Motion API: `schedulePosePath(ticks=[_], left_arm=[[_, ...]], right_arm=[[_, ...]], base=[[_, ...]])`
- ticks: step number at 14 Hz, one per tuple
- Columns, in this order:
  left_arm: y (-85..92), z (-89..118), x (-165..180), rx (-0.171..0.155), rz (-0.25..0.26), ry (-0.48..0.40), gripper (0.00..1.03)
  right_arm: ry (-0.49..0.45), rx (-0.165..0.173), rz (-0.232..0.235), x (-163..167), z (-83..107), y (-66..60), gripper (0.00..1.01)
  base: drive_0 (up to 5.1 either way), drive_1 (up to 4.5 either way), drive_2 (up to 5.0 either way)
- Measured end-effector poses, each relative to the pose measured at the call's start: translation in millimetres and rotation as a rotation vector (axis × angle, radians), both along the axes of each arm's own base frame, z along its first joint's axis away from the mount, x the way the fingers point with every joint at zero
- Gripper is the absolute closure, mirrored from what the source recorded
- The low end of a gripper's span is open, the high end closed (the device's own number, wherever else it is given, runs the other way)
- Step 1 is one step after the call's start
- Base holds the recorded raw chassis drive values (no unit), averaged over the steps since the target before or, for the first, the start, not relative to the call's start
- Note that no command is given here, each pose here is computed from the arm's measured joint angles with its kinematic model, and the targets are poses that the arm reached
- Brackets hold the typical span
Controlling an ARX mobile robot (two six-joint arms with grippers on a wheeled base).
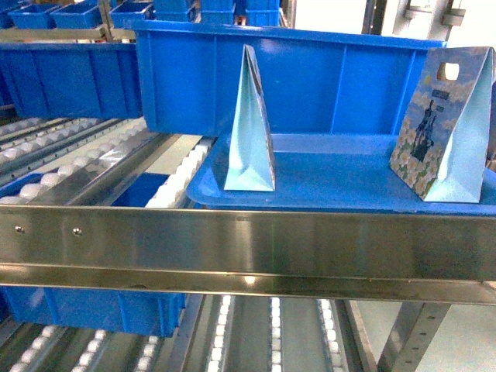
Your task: Move flower gift bag to table near conveyor
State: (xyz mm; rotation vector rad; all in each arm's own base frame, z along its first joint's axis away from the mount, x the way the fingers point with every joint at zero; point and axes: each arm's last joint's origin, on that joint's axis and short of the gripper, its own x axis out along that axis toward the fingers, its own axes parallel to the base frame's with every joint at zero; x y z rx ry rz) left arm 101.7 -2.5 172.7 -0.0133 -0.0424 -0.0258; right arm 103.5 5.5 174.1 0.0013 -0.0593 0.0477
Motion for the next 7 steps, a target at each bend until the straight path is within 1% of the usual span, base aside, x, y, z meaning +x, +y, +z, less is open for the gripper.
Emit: schedulePosePath(ticks=[2,3,5,6,7], left_arm=[[-1.9,2.1,8.0,0.011,-0.027,-0.007,0.05],[-2.4,3.2,13.2,0.016,-0.039,-0.014,0.05],[-4.2,6.2,28.9,0.024,-0.079,-0.016,0.05],[-5.2,15.6,40.3,0.026,-0.102,-0.037,0.05],[-6.8,27.3,53.2,0.029,-0.124,-0.065,0.05]], right_arm=[[-0.018,0.004,0.029,8.8,3.0,6.3,0.03],[-0.023,0.005,0.032,13.4,3.7,8.6,0.03],[-0.021,0.006,0.04,24.2,2.9,12.3,0.03],[-0.016,0.004,0.042,31.8,3.7,14.1,0.03],[-0.031,0.004,0.043,42.2,10.1,15.8,0.03]], base=[[0.0,0.0,0.0],[0.0,0.0,0.0],[0.0,0.0,0.0],[0.0,0.0,0.0],[0.0,0.0,0.0]])
